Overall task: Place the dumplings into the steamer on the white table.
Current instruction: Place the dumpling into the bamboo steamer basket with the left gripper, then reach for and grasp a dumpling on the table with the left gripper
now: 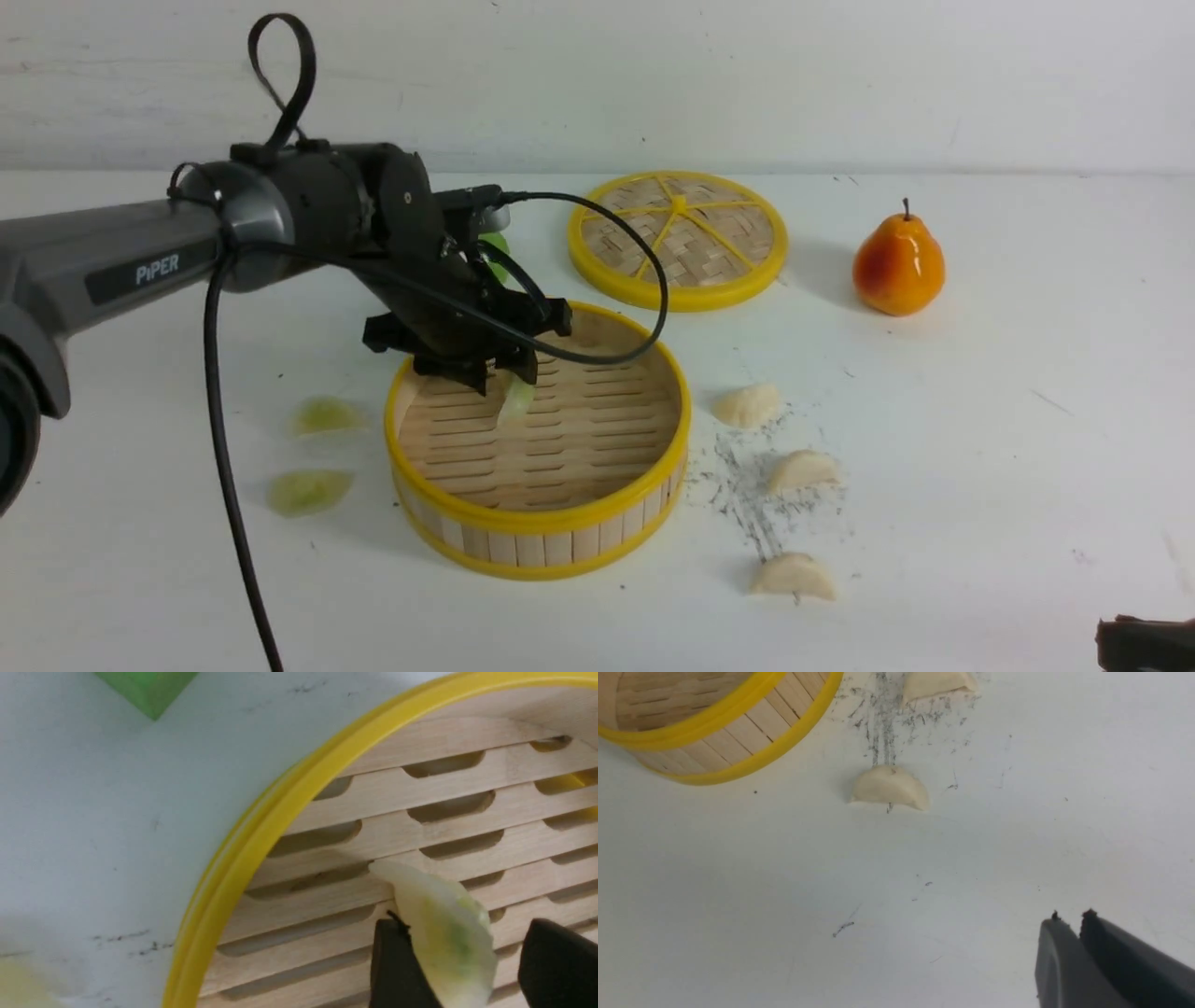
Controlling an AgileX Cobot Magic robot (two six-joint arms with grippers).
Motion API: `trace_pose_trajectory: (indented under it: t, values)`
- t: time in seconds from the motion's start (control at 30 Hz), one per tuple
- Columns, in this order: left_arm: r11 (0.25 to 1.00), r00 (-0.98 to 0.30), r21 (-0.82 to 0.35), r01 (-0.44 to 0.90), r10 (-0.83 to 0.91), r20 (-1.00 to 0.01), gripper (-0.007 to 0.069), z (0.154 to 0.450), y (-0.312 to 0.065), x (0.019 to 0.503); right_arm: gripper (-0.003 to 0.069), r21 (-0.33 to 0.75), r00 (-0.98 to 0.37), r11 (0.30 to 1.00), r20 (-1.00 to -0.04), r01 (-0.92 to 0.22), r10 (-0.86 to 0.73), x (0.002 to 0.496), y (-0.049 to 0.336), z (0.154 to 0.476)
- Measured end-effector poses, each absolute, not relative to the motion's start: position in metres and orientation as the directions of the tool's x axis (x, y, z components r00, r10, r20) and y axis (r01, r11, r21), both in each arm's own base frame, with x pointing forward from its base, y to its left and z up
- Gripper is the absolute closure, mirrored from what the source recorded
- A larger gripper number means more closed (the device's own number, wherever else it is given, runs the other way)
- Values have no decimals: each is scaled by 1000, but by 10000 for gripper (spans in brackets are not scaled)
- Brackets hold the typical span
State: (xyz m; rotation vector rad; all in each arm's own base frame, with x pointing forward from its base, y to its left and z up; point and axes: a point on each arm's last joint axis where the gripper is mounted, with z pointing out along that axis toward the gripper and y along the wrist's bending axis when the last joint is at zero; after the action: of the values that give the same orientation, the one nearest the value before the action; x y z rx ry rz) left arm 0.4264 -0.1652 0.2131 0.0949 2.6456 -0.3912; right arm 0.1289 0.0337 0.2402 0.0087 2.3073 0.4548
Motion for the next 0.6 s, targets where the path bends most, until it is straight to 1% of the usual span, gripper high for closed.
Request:
trace_pose_trajectory:
  t: [0.03, 0.07, 0.1, 0.13, 0.2, 0.23, 0.3, 0.33, 0.37, 0.4, 0.43, 0.5, 0.53, 0.57, 0.6]
  values:
    - [963, -890, -218, 156, 42, -454, 258, 231, -162, 424, 591, 326, -704, 936, -695, -132, 143, 129, 34, 240]
    - [966, -887, -205, 161, 51, -458, 258, 241, -161, 422, 589, 326, -704, 936, -695, -132, 143, 129, 34, 240]
    - [971, -878, -172, 167, 66, -475, 263, 259, -156, 417, 587, 326, -706, 936, -693, -132, 142, 129, 34, 240]
    - [975, -870, -149, 164, 71, -489, 267, 268, -153, 414, 587, 326, -707, 936, -693, -133, 141, 129, 34, 240]
    - [987, -851, -99, 124, 55, -523, 281, 301, -138, 403, 585, 327, -708, 936, -692, -133, 141, 129, 34, 240]
    - [992, -848, -77, 99, 44, -528, 290, 312, -130, 398, 584, 327, -709, 936, -691, -133, 140, 128, 34, 240]
    - [996, -854, -47, 70, 35, -520, 297, 321, -118, 393, 583, 327, -709, 936, -691, -133, 140, 128, 34, 240]
    - [999, -868, -20, 39, 24, -496, 307, 325, -104, 389, 582, 327, -710, 936, -690, -133, 140, 128, 34, 240]
    - [1000, -886, 0, 10, 9, -464, 313, 324, -92, 387, 580, 327, -710, 936, -690, -134, 140, 128, 34, 240]
    - [1000, -893, 6, 3, 6, -450, 316, 321, -88, 387, 580, 328, -711, 935, -689, -134, 139, 128, 34, 240]
    - [1000, -913, 12, -26, -19, -407, 327, 311, -73, 385, 580, 328, -715, 935, -686, -135, 137, 128, 34, 239]
    - [999, -936, -3, -43, -41, -348, 340, 292, -60, 382, 579, 328, -718, 935, -683, -138, 134, 128, 34, 239]
    - [999, -948, -12, -35, -37, -315, 349, 280, -57, 379, 579, 328, -719, 934, -682, -138, 133, 127, 35, 239]
    - [999, -953, -16, -29, -32, -303, 351, 276, -56, 377, 579, 328, -719, 935, -682, -139, 132, 127, 35, 239]
    - [1000, -962, -24, 14, 7, -271, 359, 260, -56, 372, 579, 324, -719, 935, -683, -143, 126, 127, 35, 239]
